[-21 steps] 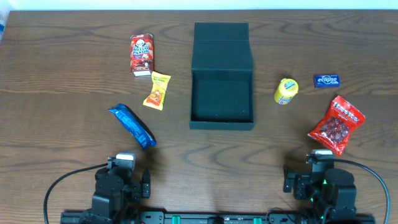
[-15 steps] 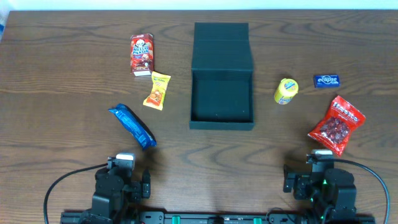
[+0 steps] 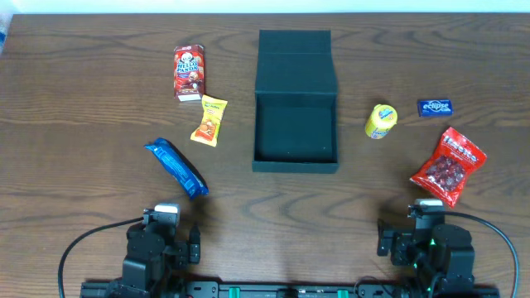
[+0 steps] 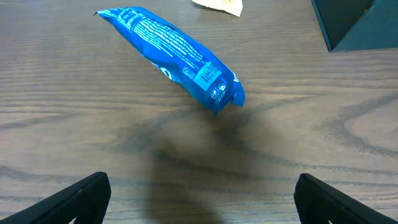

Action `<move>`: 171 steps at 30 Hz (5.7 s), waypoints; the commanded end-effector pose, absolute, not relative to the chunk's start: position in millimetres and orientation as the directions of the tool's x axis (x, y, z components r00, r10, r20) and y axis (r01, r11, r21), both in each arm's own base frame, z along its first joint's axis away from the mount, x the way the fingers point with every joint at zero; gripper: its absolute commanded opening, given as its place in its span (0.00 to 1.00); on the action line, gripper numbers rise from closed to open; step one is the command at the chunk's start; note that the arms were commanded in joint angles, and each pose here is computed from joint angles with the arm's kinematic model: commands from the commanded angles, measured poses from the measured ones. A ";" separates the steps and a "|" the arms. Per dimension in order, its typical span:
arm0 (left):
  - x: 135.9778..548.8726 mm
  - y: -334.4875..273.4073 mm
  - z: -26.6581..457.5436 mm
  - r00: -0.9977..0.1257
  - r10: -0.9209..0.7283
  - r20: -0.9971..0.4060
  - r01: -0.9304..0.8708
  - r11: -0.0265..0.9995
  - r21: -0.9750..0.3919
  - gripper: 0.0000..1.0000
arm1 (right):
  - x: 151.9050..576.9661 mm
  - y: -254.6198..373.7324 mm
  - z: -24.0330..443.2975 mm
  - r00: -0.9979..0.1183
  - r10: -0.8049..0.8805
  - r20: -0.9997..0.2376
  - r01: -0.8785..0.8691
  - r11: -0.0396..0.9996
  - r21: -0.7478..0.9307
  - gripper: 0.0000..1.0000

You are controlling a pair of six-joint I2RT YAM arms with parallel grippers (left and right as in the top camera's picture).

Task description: Pack container

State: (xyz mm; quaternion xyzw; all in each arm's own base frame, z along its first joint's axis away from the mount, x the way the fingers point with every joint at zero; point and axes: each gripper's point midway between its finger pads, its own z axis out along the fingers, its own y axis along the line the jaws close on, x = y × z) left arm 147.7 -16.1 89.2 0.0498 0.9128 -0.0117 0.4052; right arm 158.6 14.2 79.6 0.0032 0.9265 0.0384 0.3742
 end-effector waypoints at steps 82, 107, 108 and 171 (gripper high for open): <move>144.2 -17.2 74.6 -0.695 0.092 -0.713 0.112 0.994 0.019 0.95 | 286.0 -95.6 113.0 -0.725 0.602 -0.335 0.566 0.798 0.209 0.99; 144.2 -17.2 74.6 -0.695 0.092 -0.713 0.112 0.994 0.019 0.95 | 295.4 -129.2 36.1 -0.738 0.594 -0.318 0.593 0.797 0.112 0.99; 144.2 -17.2 74.6 -0.695 0.092 -0.713 0.112 0.994 0.019 0.96 | 296.5 -129.9 36.0 -0.741 0.589 -0.323 0.589 0.801 0.111 0.99; 144.2 -17.2 74.6 -0.695 0.092 -0.713 0.112 0.994 0.019 0.96 | 301.8 -100.5 -0.1 -0.775 0.580 -0.253 0.556 0.815 0.163 0.34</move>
